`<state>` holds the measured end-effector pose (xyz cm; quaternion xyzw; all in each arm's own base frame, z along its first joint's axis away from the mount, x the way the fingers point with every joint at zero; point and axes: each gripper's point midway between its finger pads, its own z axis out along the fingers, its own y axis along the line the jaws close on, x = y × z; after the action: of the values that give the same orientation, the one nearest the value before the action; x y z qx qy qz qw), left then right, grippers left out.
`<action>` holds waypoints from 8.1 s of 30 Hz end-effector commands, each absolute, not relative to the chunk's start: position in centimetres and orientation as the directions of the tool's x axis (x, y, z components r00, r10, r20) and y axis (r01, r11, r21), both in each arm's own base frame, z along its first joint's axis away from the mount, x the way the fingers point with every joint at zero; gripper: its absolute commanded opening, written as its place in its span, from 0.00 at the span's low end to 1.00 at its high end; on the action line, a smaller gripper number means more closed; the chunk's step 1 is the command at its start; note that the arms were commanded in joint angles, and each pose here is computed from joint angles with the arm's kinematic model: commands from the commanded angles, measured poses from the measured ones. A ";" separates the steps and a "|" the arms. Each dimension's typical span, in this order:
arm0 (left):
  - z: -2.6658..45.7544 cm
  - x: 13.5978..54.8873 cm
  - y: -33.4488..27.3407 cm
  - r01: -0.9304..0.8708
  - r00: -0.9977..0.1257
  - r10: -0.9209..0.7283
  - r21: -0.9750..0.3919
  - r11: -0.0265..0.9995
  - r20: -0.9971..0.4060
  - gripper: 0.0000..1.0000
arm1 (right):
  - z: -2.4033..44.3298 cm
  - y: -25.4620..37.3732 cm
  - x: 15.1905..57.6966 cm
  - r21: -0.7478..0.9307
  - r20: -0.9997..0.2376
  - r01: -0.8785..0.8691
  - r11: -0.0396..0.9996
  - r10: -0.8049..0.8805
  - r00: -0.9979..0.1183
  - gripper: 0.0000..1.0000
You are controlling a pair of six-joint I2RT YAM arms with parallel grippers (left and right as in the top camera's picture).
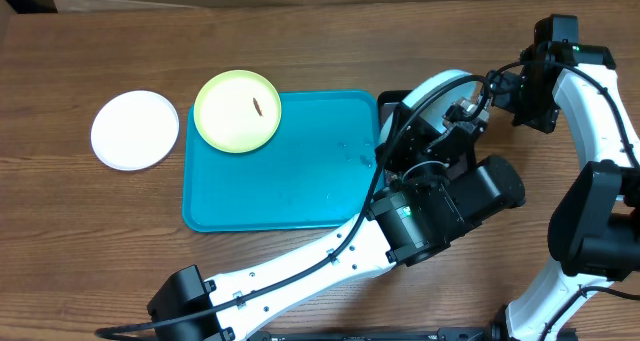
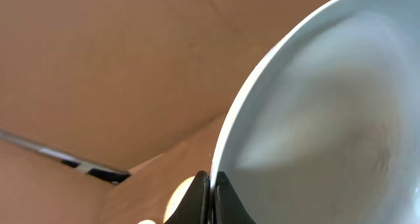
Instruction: Clean dirty plates on tray and stack at the side
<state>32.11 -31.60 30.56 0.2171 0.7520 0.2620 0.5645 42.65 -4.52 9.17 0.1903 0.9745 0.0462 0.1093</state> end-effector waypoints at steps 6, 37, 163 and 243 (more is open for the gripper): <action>22.6 32.5 -32.7 0.247 -0.524 0.337 0.240 0.939 -0.782 0.04 | 10.1 -4.9 43.0 0.134 -0.224 0.369 0.920 0.390 -0.893 1.00; 12.6 39.3 13.1 -0.672 -0.531 -0.836 -0.534 0.514 -0.136 0.04 | 10.1 -4.9 43.0 0.134 -0.224 0.369 0.920 0.390 -0.893 1.00; 3.7 41.7 6.8 -0.553 -0.818 -0.542 -0.001 0.833 -0.194 0.19 | 10.1 -4.9 43.0 0.134 -0.224 0.369 0.920 0.390 -0.893 1.00; 1.9 34.2 -9.4 -0.295 -0.949 -0.285 -0.065 0.953 0.132 0.04 | 10.1 -4.9 43.0 0.134 -0.224 0.369 0.920 0.390 -0.893 1.00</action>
<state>33.88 -9.73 1.81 -0.1501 0.9842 -0.0555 -0.0755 42.64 -4.51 9.16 0.1903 0.9745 0.0464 0.1091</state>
